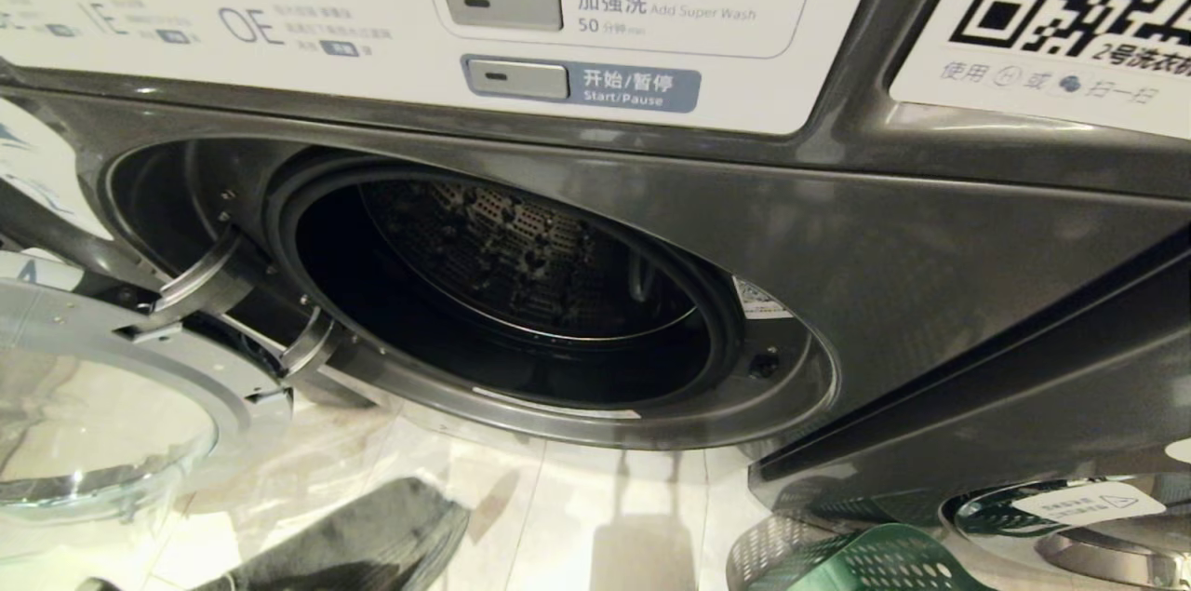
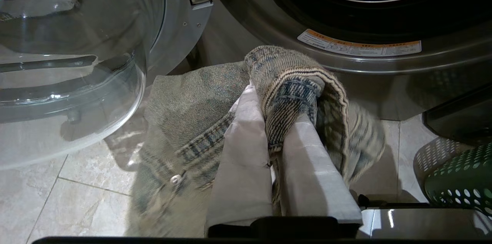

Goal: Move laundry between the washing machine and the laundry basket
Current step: Pick a cloth and place it into the basket

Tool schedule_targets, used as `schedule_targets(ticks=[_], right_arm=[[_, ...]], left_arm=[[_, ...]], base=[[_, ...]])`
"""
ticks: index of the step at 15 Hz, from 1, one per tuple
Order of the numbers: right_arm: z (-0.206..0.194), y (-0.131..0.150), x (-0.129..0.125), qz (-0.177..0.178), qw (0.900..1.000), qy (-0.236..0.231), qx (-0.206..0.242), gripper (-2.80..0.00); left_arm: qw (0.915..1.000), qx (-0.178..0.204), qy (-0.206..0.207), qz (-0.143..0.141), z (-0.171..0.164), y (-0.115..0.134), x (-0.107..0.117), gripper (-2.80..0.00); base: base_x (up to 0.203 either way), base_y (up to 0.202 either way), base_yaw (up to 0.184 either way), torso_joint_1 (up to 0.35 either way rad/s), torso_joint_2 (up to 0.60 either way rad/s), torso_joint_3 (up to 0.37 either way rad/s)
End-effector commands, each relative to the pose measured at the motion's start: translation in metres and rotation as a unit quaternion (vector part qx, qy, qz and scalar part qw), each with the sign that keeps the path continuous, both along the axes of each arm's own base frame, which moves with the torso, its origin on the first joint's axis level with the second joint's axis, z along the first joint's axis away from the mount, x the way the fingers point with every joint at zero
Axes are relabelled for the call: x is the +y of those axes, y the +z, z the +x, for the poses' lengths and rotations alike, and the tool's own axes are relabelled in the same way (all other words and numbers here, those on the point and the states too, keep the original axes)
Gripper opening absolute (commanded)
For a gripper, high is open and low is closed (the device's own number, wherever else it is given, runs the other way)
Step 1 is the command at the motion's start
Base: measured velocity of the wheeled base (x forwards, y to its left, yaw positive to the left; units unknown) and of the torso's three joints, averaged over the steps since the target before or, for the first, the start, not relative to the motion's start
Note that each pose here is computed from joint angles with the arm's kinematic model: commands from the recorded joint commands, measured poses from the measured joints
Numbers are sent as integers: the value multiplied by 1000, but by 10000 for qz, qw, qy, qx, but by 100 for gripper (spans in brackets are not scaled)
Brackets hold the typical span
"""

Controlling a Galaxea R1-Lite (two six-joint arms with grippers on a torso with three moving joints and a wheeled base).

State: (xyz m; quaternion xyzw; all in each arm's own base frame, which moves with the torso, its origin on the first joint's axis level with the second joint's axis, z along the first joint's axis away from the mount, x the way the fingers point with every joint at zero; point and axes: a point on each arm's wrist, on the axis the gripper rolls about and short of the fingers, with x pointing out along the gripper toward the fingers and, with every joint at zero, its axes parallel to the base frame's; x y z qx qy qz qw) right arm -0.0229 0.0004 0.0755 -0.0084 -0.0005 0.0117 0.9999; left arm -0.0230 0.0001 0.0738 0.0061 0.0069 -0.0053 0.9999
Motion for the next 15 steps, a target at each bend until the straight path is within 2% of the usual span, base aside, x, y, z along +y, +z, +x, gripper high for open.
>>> schedule_targets(ticks=[1, 15], right_arm=[[0, 0, 0, 0, 10000, 6, 0, -280], [0, 0, 0, -85, 10000, 13, 10, -280]], left_arm=[[10000, 15, -2, 0, 0, 0, 0, -280], [10000, 15, -2, 1, 0, 0, 0, -280]], base=[[0, 0, 0, 2, -2, 207], [0, 0, 0, 3, 2, 201]])
